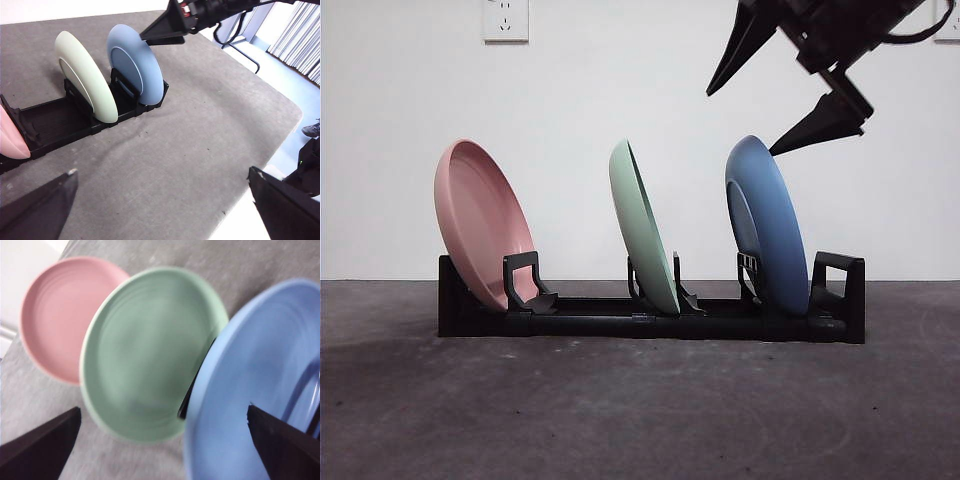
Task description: Place the plate
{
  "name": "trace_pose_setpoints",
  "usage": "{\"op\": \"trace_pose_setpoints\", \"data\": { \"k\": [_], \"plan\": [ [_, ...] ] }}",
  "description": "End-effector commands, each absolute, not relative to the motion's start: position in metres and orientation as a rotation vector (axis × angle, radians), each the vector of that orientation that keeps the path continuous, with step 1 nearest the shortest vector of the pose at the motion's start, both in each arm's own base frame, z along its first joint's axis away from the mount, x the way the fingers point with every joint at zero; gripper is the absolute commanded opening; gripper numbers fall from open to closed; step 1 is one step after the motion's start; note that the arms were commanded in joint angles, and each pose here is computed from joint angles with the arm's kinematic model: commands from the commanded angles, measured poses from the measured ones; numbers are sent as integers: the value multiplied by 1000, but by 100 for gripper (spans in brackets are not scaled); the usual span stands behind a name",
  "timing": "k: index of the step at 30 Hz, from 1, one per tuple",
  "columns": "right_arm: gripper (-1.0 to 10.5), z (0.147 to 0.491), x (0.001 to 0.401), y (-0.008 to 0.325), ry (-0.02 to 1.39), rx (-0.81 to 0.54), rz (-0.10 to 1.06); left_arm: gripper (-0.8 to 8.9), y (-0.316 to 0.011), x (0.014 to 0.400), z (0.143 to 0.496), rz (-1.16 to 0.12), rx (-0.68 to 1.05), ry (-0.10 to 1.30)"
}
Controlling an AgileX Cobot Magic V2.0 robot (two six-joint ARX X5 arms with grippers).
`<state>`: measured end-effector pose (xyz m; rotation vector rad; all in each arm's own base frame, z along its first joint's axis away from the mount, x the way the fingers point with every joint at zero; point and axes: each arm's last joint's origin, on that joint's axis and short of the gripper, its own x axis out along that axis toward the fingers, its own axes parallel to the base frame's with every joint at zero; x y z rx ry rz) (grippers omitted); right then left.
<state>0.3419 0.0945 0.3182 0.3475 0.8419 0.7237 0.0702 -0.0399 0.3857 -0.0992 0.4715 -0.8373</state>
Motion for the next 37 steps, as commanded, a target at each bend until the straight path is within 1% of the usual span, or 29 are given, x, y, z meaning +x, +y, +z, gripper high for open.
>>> {"op": "trace_pose_setpoints", "data": {
  "k": [1, 8, 17, 20, 29, 33, 37],
  "plan": [
    [461, 315, 354, 98, 838, 361, 721, 562, -40, 68, 391, -845, -106, 450],
    [211, 304, 367, 96, 839, 388, 705, 562, -40, 68, 391, -846, -107, 451],
    [38, 303, 368, 93, 848, 413, 687, 562, -40, 68, 391, -846, -103, 448],
    [12, 303, 368, 92, 850, 417, 684, 562, -40, 68, 391, -846, -103, 448],
    [12, 306, 369, 92, 846, 467, 674, 562, -40, 68, 391, -847, -100, 447],
    [12, 315, 368, 93, 831, 509, 717, 562, -40, 68, 391, -848, -96, 445],
    [12, 329, 361, 92, 796, 515, 723, 562, -40, 68, 391, -849, -89, 442]
  ]
}}
